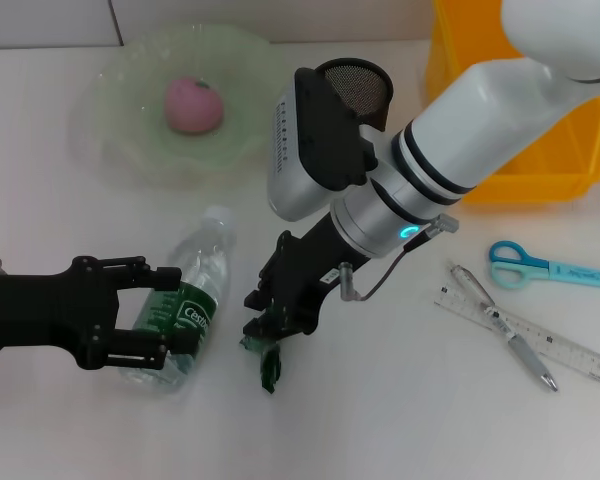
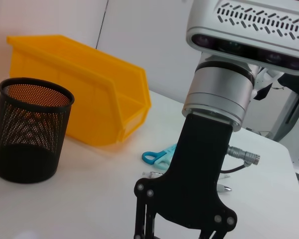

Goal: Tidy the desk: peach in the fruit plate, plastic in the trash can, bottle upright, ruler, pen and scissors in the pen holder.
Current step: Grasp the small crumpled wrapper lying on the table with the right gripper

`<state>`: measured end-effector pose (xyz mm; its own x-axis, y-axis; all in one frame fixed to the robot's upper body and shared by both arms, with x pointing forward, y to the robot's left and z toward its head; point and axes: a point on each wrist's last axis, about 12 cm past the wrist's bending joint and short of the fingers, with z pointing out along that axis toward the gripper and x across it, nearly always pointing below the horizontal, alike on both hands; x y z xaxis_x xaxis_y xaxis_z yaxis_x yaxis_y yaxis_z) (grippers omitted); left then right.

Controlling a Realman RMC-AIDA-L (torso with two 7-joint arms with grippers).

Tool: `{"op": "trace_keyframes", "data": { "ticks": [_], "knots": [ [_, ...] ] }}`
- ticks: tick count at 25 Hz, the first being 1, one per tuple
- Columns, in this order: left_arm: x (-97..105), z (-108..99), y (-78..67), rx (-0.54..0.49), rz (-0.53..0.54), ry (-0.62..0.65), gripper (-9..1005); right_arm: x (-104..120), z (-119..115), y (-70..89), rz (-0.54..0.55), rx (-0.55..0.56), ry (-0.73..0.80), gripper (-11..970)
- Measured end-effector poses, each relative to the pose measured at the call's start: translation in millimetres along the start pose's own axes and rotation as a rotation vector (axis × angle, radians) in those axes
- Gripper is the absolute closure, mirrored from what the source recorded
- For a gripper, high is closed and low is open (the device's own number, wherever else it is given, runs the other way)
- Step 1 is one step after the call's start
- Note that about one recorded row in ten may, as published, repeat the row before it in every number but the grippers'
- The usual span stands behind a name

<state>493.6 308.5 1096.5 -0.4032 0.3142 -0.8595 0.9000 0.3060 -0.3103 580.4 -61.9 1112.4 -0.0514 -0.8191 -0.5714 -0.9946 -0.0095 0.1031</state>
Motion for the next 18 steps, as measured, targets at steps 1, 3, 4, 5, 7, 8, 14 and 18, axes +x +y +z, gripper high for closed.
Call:
{"op": "trace_keyframes", "data": {
  "ticks": [1, 3, 4, 5, 7, 8, 14, 18],
  "knots": [
    [0.0, 0.0, 0.0, 0.000, 0.000, 0.000, 203, 0.0, 0.0, 0.0, 0.000, 0.000, 0.000, 678],
    [-0.2, 0.1, 0.1, 0.000, 0.000, 0.000, 204, 0.4, -1.5, -0.2, 0.009, -0.003, 0.003, 678],
    [-0.2, 0.1, 0.1, 0.000, 0.000, 0.000, 204, 0.0, -2.8, -0.7, 0.013, -0.002, 0.005, 678],
    [-1.0, 0.5, 0.5, 0.001, 0.002, 0.000, 205, 0.0, -3.3, -1.0, 0.014, 0.001, 0.008, 677],
    [-1.6, 0.3, 0.9, 0.001, 0.004, 0.001, 206, 0.6, -3.5, -1.2, 0.015, 0.004, 0.016, 677],
    [-1.9, 0.3, 1.1, 0.002, 0.005, 0.001, 206, 1.5, -3.7, -1.7, 0.015, 0.011, 0.030, 671],
    [-1.8, 0.1, 1.1, 0.002, 0.004, 0.001, 209, 3.5, -4.4, -1.3, 0.022, 0.036, 0.064, 638],
    [-1.0, 0.8, 0.5, 0.003, 0.002, -0.001, 211, 4.7, -4.3, -0.1, 0.025, 0.034, 0.061, 615]
  ]
}}
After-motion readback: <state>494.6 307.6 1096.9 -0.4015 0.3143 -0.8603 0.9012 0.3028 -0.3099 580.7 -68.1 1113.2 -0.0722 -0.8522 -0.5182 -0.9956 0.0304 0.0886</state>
